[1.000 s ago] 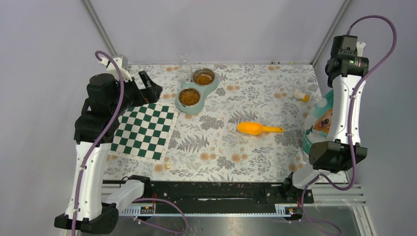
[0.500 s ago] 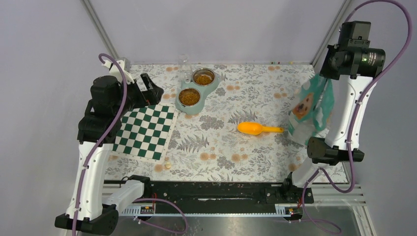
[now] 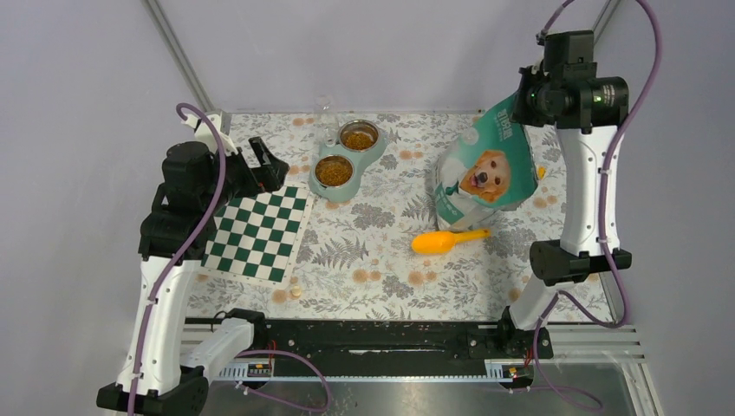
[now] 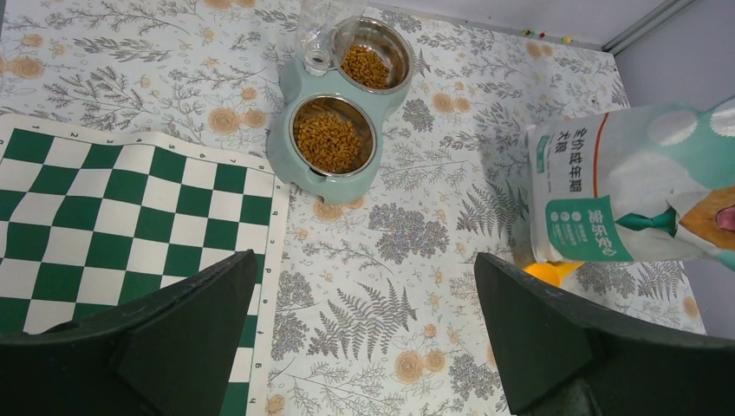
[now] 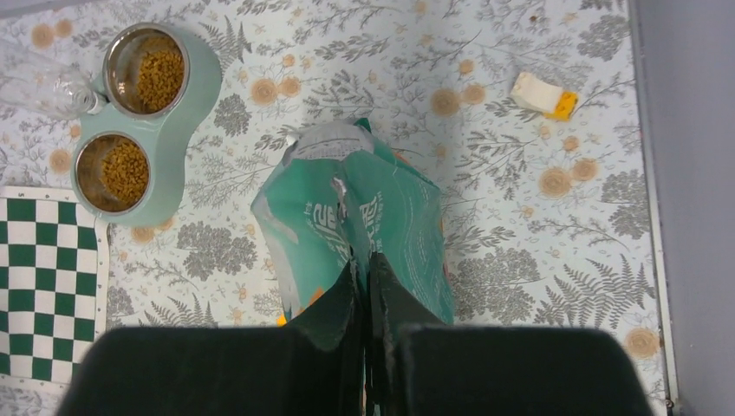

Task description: Serve the pet food

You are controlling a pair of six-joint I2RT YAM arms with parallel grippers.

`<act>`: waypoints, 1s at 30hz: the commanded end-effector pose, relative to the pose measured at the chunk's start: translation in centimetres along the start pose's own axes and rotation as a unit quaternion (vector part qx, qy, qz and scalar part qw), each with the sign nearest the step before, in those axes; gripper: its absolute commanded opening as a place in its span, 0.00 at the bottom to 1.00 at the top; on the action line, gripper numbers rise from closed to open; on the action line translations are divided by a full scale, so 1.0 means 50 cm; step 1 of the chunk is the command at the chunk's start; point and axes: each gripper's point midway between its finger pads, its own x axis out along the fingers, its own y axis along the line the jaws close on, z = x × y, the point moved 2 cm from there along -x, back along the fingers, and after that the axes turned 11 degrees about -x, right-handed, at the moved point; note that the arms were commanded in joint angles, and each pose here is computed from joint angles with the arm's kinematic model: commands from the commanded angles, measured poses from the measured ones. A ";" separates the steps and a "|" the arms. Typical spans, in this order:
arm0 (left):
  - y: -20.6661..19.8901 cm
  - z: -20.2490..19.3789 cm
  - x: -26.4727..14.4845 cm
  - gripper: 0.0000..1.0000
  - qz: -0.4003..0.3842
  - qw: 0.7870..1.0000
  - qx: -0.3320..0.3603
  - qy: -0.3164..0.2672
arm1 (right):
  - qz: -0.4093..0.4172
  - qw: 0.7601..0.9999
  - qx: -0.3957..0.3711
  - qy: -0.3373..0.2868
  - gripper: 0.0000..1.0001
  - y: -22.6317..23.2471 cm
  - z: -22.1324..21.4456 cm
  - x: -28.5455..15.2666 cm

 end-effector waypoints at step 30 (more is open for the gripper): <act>-0.004 0.033 -0.008 0.99 -0.001 0.999 0.021 -0.045 | 0.053 0.956 0.127 -0.260 0.00 0.245 0.181 -0.166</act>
